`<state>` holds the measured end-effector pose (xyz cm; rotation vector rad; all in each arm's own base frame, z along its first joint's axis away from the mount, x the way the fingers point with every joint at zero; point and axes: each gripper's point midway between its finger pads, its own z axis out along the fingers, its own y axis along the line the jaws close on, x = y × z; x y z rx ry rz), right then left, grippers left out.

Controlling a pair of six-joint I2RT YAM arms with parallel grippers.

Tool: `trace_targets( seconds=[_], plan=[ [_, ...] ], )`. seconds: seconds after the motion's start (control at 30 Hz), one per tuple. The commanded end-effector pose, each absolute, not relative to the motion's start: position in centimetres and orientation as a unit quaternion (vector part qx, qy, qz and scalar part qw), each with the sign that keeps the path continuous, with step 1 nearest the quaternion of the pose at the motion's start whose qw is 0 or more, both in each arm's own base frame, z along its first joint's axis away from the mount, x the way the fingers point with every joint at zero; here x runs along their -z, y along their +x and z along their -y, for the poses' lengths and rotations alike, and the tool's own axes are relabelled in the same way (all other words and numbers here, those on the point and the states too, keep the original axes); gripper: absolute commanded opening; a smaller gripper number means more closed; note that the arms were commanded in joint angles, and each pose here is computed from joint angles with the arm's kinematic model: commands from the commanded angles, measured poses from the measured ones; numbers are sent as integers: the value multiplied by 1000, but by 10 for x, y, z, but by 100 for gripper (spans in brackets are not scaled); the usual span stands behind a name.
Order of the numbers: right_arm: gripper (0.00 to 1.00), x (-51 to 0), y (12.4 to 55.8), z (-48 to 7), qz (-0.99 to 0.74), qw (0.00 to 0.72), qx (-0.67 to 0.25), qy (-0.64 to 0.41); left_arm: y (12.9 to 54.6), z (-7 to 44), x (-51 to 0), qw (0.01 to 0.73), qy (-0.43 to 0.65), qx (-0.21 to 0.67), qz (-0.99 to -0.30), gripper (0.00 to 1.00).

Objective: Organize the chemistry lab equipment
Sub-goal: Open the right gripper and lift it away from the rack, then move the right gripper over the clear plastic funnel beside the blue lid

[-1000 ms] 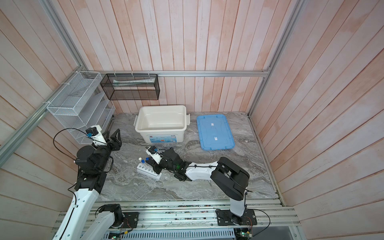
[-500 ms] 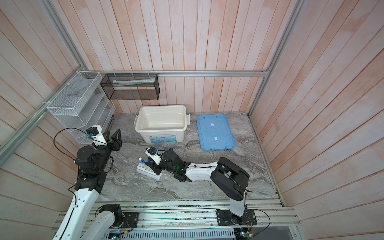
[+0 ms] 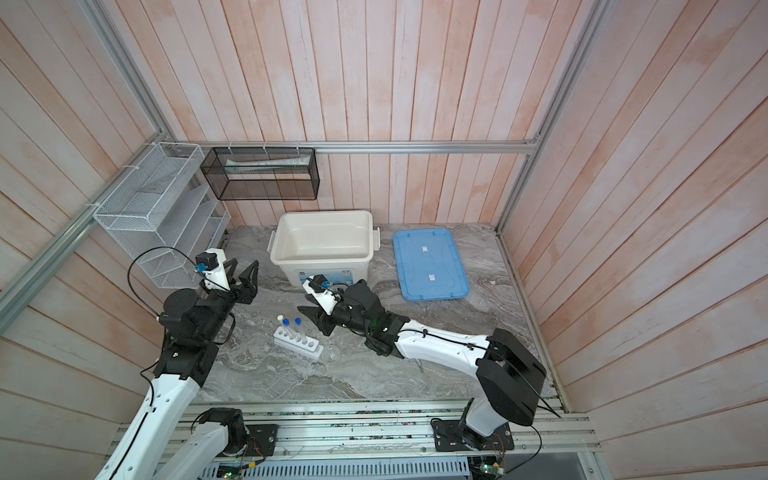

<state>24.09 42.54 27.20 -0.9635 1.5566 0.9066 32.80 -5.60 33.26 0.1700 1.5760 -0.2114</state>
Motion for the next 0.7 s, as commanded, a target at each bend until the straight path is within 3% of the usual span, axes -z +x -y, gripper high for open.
trace_targets(
  seconds=[0.0, 0.23, 0.43, 0.67],
  plan=[
    [38, -286, 267, -384, -711, 510, -326, -358, 334, 79, -335, 680, 109, 99, -718, 61],
    [43, -300, 293, -282, -786, 511, -229, -260, 369, 118, -349, 650, 150, 134, -733, 63],
    [43, -257, 303, -218, -856, 457, -167, -175, 381, 148, -348, 634, 189, 202, -722, 63],
    [46, -192, 315, -198, -904, 380, -119, -154, 389, 135, -334, 633, 167, 199, -729, 63]
  ],
)
